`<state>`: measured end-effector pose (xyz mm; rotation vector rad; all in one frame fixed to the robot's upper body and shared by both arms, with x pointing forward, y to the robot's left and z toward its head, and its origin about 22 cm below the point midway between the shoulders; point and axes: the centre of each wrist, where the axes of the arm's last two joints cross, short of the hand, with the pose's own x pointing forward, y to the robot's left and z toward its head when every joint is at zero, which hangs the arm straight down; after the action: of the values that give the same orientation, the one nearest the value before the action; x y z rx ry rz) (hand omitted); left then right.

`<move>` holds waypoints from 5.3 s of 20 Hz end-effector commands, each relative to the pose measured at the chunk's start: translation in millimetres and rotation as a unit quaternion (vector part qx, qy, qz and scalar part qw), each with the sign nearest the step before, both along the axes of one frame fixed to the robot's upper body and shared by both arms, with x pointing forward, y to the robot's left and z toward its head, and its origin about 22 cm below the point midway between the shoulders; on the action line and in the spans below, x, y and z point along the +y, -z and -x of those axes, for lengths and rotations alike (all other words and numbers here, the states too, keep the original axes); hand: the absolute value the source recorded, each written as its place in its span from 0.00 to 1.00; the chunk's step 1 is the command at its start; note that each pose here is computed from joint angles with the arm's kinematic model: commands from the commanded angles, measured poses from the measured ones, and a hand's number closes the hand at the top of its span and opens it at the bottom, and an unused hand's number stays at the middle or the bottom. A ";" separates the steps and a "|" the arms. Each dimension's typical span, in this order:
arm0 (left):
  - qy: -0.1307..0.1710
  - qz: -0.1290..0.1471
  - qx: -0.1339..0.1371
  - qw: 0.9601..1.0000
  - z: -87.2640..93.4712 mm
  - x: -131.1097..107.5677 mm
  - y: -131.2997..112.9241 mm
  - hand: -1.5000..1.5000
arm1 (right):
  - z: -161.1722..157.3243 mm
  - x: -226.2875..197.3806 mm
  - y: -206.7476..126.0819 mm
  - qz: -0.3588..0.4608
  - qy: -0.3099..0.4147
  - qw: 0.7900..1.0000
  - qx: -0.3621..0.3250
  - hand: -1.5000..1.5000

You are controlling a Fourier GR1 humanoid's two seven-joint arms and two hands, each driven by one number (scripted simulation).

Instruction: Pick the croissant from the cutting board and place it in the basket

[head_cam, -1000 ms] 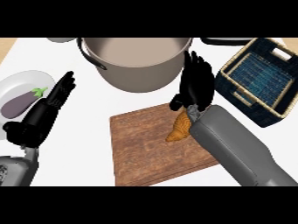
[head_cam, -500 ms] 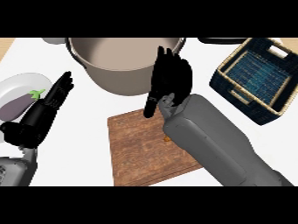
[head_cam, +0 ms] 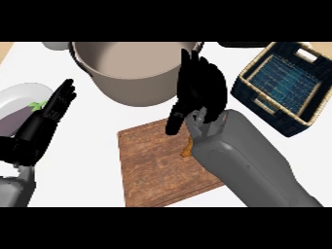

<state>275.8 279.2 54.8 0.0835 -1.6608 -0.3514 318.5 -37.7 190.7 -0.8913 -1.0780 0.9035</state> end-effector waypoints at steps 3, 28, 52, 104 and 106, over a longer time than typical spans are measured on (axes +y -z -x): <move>0.004 0.006 -0.005 1.000 8.3 -2.7 4.4 0.50 | 28.6 3.2 17.2 0.051 0.100 0.993 0.045 0.00; 0.018 0.009 -0.009 1.000 -10.7 -20.7 -19.6 0.50 | 39.5 -39.6 82.1 0.030 0.105 0.994 0.000 0.00; 0.025 0.005 -0.012 1.000 -12.7 -0.7 -10.1 0.50 | 22.8 -36.9 139.1 0.079 0.123 0.988 0.051 0.00; 0.037 0.010 -0.010 0.999 -6.3 -19.6 -2.5 0.50 | -31.6 19.3 12.7 -0.188 0.125 0.945 -0.236 1.00; 0.020 -0.001 -0.009 1.000 -11.5 -14.5 -0.1 0.50 | -27.2 24.3 -5.5 -0.199 0.127 0.929 -0.286 1.00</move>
<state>284.1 262.1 55.0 0.0239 -1.6803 -0.3950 357.4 -26.7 162.7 -0.9700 -1.4080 0.4331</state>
